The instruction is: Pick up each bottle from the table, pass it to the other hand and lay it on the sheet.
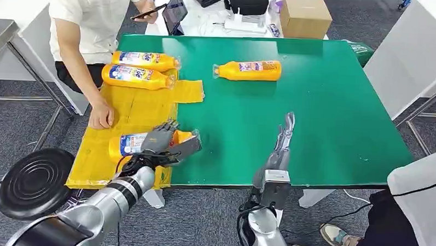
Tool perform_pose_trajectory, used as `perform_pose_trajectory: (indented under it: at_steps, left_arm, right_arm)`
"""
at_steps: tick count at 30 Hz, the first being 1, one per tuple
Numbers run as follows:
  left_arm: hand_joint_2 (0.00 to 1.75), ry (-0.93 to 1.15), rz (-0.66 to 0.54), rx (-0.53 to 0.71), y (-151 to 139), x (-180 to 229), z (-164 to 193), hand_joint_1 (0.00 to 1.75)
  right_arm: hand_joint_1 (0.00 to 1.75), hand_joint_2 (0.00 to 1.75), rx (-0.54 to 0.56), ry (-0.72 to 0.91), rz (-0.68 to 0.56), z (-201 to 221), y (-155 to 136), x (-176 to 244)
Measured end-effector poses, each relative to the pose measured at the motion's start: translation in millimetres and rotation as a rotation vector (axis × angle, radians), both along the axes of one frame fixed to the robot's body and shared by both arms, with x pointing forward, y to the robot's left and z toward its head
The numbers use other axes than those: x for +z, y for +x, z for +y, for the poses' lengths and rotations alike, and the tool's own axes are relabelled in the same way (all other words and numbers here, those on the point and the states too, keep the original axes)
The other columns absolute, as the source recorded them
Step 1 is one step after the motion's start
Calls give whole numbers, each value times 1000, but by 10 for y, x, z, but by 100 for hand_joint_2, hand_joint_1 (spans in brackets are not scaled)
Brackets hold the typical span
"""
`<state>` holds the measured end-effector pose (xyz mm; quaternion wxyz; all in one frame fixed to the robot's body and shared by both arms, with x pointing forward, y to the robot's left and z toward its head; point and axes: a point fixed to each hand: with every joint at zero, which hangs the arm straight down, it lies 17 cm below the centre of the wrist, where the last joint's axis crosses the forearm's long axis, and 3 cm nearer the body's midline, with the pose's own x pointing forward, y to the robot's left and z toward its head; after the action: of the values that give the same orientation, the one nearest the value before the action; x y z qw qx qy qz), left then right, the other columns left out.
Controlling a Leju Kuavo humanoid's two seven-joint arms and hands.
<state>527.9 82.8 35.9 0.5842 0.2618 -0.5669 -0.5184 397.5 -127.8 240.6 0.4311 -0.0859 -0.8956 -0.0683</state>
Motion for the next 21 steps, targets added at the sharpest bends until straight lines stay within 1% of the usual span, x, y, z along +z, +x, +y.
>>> perform_pose_trajectory:
  at_steps: [6, 7, 9, 11, 13, 15, 18, 19, 21]
  left_arm:
    - [0, -26, 2, -3, -18, 20, -67, 0]
    - [175, -34, 3, -9, -26, 21, -88, 0]
    - [175, -102, 6, -37, -62, 55, -184, 0]
    - [175, -200, -39, -84, -104, 198, -332, 0]
    - [175, -249, -162, -119, -131, 444, -423, 0]
    - [175, -285, -300, -118, -172, 717, -448, 0]
    - [175, -386, -427, -113, -355, 1041, -501, 0]
    - [175, -424, -464, -112, -425, 1157, -516, 0]
    - [175, -512, -518, -98, -551, 1349, -508, 0]
  right_arm:
    - [0, 0, 0, -2, 3, -1, 2, -14]
    - [0, 0, 0, -3, 3, -3, 3, -16]
    - [0, 0, -1, -6, 4, -7, 1, -22]
    - [0, 0, -3, -8, 6, -15, -2, -34]
    - [0, 0, -7, -11, 10, -26, -10, -53]
    - [0, 0, -17, -15, 14, -43, -21, -75]
    - [0, 0, -37, -44, 8, -56, -59, -86]
    - [0, 175, -41, -58, 1, -50, -77, -76]
    - [0, 175, -46, -81, -11, -43, -100, -54]
